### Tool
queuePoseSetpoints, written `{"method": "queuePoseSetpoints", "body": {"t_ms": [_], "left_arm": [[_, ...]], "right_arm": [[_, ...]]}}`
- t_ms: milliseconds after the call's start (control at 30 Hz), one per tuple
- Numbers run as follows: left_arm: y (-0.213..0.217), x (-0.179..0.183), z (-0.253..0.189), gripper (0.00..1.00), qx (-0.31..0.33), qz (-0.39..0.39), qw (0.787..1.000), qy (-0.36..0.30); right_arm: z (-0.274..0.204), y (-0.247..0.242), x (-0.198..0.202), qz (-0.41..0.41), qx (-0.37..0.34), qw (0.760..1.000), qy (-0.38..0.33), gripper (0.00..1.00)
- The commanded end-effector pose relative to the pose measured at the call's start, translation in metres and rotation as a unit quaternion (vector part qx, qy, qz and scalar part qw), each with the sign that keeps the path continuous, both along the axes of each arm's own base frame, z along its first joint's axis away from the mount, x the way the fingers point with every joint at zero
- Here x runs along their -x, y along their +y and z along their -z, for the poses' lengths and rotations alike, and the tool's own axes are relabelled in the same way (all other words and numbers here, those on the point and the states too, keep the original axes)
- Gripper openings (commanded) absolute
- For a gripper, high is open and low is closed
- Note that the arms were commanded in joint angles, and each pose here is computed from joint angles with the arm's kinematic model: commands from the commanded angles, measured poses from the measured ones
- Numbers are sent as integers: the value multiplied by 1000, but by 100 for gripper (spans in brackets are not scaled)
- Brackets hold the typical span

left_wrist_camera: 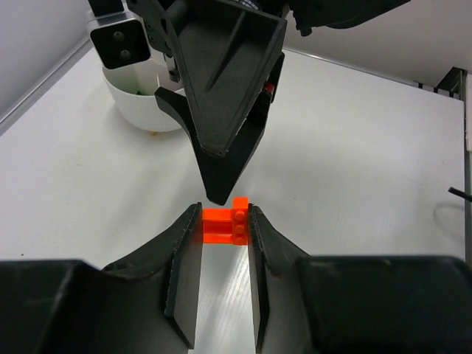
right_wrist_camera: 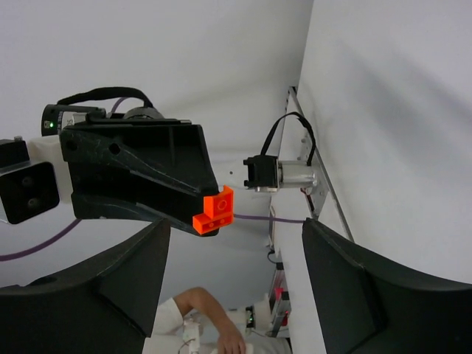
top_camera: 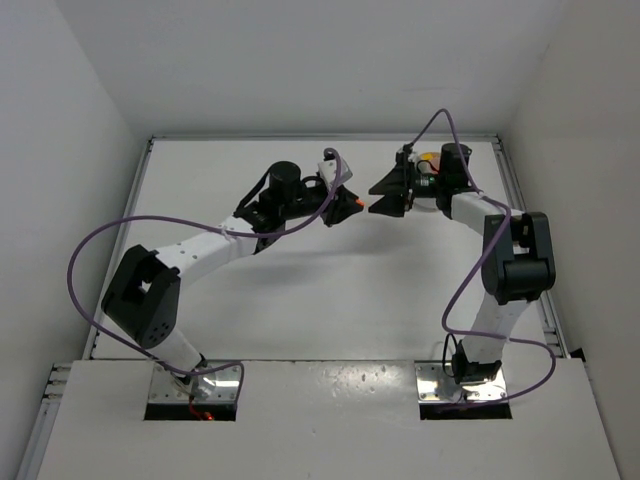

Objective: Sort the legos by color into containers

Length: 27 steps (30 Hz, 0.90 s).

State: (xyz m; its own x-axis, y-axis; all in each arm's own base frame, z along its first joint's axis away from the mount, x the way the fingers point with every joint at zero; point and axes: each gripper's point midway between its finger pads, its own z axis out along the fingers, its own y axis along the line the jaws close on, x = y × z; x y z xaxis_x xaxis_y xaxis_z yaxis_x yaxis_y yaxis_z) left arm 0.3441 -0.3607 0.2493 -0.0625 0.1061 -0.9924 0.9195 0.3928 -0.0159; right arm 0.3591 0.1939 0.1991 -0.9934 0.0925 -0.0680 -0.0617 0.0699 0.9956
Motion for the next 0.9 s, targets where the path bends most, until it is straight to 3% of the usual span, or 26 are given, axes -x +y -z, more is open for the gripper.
{"method": "queuePoseSetpoints", "body": {"t_ms": [0,667,867], "left_arm": [[3,0,-30,0,24,2,999,-37],[-8,-7,-24,0,32,11,999,-23],[-8,-7,-24,0,30,11,999,-28]], "right_arm": [[-16,6,7,-33,-13,999,-36,72],[-21,33,20,-91,-22,995,-43,59],[-19,36,23,-100,-23,994,-43,50]]}}
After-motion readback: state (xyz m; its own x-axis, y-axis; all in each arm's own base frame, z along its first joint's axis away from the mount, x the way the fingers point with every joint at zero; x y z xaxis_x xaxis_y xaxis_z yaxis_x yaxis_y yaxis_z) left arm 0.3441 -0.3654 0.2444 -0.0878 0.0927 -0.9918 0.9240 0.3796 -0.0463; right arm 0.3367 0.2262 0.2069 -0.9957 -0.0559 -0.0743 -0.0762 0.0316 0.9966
